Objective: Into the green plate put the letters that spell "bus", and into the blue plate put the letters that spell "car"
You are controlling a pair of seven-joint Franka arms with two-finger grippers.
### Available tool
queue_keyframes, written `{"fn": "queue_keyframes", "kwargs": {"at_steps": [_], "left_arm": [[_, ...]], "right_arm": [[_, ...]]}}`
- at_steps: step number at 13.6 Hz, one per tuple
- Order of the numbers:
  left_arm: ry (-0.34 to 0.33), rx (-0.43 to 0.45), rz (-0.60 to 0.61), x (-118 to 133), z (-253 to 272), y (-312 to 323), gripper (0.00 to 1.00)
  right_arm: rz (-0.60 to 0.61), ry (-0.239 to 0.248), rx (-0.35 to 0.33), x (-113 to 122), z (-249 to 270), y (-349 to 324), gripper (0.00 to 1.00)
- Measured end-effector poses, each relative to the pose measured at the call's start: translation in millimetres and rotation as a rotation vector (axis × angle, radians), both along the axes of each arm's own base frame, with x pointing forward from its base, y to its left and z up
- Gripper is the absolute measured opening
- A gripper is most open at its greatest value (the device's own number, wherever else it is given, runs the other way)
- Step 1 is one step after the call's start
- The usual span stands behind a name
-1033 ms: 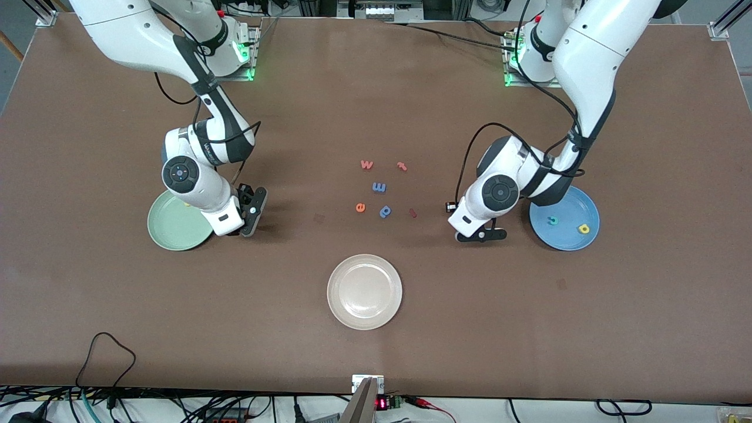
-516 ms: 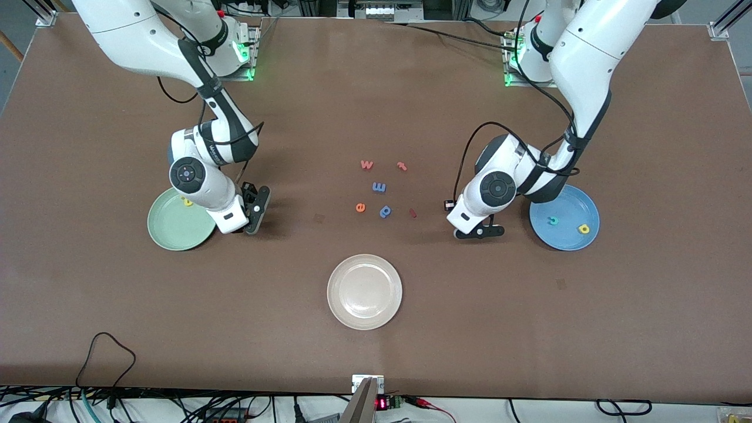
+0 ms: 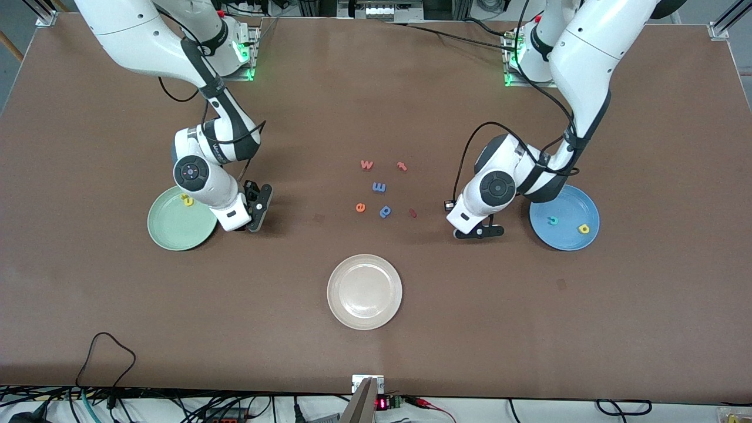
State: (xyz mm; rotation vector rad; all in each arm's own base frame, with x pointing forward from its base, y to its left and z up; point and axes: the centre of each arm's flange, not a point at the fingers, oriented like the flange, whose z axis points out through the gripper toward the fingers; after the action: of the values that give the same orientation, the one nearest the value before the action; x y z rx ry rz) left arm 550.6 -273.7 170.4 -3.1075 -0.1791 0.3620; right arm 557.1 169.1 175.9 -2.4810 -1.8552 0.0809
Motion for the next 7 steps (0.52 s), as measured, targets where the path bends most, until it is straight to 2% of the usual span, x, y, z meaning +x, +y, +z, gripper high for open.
{"fn": "queue_keyframes", "kwargs": {"at_steps": [2, 3, 5, 7], "left_arm": [[0.000, 0.000, -0.001, -0.3, 0.1, -0.7, 0.07], [0.000, 0.000, -0.002, -0.4, 0.2, -1.0, 0.07], [0.004, 0.003, -0.003, -1.0, 0.9, -1.0, 0.07], [0.014, 0.015, -0.006, 0.8, 9.3, 3.0, 0.07]], "right_arm": [[0.000, -0.003, 0.001, 0.3, 0.2, 0.1, 0.56], [-0.001, -0.008, 0.003, 1.0, 0.9, 0.2, 0.50], [0.000, -0.027, 0.008, 3.0, 2.3, 0.5, 0.24], [0.003, -0.039, 0.009, 3.8, 2.6, 1.0, 0.23]]}}
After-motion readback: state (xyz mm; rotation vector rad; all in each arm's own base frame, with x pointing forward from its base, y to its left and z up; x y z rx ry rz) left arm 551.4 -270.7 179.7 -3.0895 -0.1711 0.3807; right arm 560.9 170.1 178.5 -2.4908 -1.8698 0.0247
